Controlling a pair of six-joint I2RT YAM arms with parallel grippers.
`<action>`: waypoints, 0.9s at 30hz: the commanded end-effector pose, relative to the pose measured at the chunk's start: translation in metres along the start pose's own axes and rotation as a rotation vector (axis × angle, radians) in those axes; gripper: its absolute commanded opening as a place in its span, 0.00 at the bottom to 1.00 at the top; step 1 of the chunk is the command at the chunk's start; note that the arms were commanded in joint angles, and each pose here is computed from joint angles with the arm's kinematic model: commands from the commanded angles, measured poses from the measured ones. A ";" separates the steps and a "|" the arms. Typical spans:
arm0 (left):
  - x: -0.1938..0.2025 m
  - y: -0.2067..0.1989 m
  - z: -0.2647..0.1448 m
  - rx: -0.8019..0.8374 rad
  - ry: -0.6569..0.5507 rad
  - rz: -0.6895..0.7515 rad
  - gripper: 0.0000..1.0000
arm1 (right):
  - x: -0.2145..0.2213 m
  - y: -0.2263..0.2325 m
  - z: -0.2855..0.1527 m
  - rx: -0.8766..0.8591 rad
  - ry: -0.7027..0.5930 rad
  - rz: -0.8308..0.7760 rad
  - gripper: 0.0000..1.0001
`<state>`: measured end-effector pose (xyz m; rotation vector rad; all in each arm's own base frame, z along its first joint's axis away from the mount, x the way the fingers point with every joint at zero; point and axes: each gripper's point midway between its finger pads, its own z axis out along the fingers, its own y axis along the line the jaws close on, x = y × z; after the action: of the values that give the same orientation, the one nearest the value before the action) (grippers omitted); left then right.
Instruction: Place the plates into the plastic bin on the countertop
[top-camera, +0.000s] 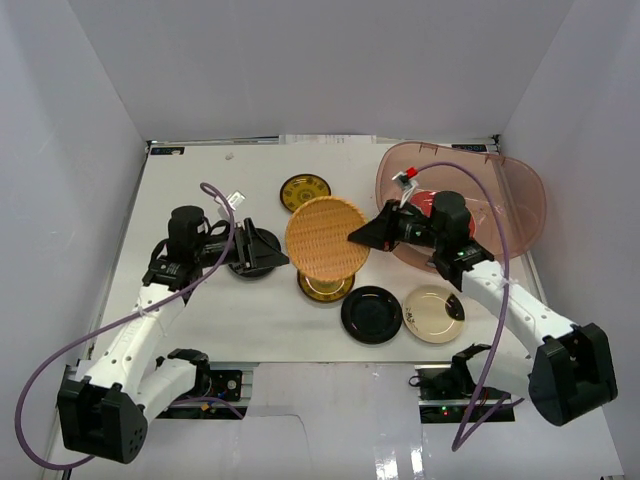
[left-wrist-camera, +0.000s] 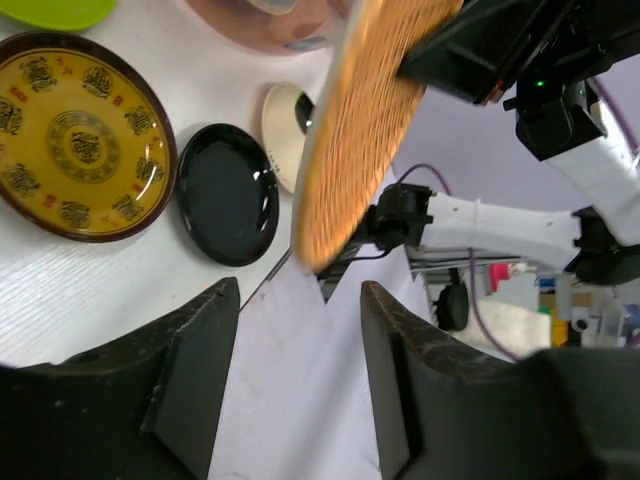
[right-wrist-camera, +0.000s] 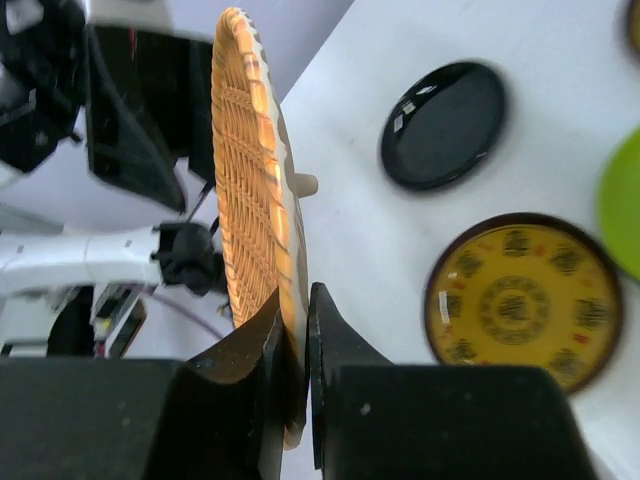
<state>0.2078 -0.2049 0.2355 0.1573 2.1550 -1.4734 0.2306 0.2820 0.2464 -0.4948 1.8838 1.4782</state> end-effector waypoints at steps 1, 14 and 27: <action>0.004 -0.005 0.002 0.045 -0.013 0.021 0.64 | -0.083 0.004 -0.036 0.090 -0.257 -0.086 0.08; 0.026 0.089 0.042 -0.275 -0.074 -0.135 0.70 | -0.160 -0.180 -0.215 0.871 -0.752 0.189 0.08; 0.054 0.151 0.069 -0.507 -0.013 -0.164 0.70 | -0.089 -0.253 -0.215 1.043 -0.530 0.336 0.11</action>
<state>0.2287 -0.2137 0.0625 -0.2135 2.5564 -0.9936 0.3957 -0.0029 0.1565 0.6991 2.0261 0.5262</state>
